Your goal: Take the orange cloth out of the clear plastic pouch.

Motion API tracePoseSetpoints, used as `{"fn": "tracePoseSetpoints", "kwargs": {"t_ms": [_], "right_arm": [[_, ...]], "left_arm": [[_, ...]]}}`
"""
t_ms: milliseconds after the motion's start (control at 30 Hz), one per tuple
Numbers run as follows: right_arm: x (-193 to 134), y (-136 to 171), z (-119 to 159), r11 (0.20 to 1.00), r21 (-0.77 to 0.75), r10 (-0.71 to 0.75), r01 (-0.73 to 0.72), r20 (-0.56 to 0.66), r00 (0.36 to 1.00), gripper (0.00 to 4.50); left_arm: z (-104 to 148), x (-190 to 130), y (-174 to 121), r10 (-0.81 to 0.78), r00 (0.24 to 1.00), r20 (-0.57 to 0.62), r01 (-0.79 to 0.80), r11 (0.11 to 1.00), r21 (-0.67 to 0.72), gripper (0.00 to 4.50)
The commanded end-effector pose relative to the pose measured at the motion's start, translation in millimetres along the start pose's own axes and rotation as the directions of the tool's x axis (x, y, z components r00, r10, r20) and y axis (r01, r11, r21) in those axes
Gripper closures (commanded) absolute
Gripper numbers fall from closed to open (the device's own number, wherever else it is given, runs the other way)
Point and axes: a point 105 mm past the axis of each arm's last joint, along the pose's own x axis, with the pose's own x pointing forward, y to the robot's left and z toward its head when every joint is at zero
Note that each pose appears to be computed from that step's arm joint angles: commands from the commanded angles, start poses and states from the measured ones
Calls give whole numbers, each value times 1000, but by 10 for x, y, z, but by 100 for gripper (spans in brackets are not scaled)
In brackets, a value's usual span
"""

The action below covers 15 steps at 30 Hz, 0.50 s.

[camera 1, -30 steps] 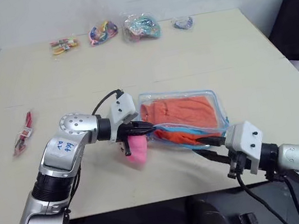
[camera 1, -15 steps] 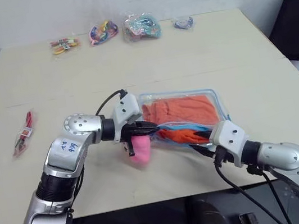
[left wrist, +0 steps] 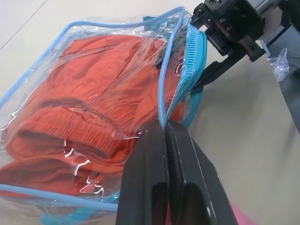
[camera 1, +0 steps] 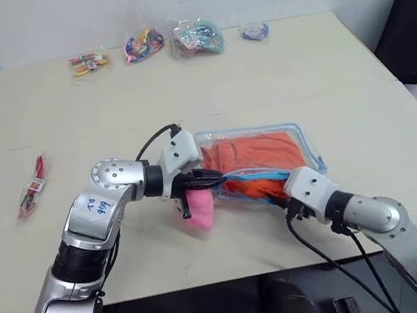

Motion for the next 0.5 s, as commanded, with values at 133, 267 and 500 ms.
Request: {"fn": "tracePoseSetpoints", "kwargs": {"t_ms": [133,267,500], "right_arm": [[-49,-58,113,997,-76,-23,27,46,999,184],[-33,-21,87,993,-120,-14,17,31,999,64],[31,-61,62,983,-179,-50,51,6,999,5]], "left_arm": [[130,16,-43,-17,999,31,15,999,46,450],[136,31,-47,-20,999,33,18,999,51,450],[176,43,-57,-26,999,46,24,998,51,450]]}}
